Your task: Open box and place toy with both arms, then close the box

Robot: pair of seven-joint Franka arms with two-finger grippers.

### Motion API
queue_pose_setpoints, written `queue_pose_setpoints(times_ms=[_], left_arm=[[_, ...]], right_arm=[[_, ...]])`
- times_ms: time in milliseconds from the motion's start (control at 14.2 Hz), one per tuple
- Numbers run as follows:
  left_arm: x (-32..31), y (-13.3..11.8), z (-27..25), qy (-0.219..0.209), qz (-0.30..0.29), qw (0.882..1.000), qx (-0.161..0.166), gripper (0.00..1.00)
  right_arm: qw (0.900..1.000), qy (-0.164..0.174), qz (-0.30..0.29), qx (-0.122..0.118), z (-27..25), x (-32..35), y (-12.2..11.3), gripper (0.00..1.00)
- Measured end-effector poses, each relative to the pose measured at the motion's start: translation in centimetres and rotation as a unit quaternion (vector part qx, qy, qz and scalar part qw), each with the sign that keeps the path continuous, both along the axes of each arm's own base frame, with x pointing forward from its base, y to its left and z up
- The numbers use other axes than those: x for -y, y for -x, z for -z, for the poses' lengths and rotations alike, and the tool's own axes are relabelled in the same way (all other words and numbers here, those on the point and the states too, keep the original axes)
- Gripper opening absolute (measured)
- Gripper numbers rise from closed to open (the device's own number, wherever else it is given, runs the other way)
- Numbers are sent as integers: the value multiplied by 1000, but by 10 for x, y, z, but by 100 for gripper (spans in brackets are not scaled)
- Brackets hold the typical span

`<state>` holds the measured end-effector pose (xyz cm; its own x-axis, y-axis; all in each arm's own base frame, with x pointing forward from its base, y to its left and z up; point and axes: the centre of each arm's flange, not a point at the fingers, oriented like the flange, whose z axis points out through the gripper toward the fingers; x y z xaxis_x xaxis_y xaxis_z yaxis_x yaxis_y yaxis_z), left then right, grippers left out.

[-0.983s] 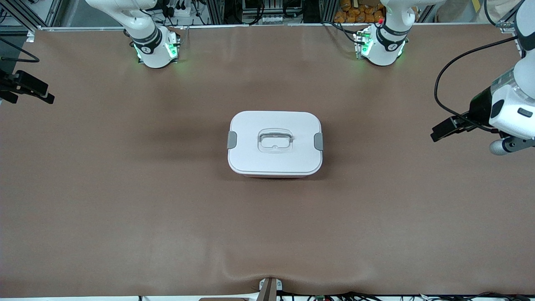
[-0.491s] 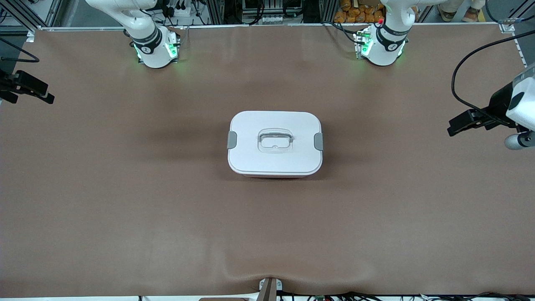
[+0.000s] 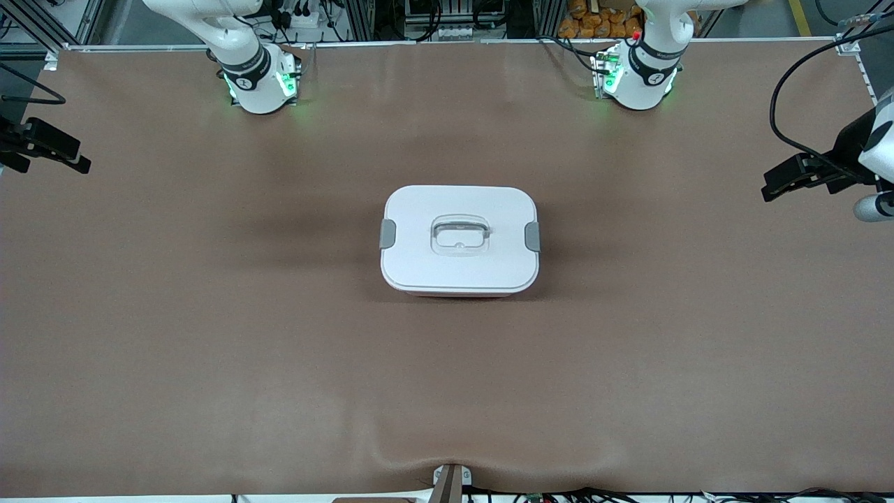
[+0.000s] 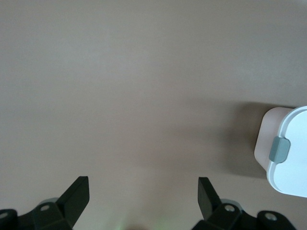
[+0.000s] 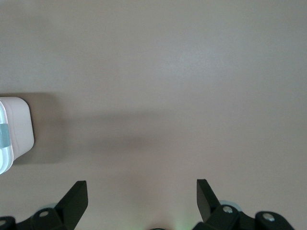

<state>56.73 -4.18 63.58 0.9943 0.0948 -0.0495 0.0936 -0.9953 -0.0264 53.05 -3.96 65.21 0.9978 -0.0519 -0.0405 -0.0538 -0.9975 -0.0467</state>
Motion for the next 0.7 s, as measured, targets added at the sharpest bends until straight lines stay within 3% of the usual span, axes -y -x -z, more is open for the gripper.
queue_pose_setpoints(times_ms=[702], left_arm=[[-38, 24, 14, -1, 36, 999, -4, 100]], right_arm=[[1000, 0, 0, 0, 0, 0, 0, 100]])
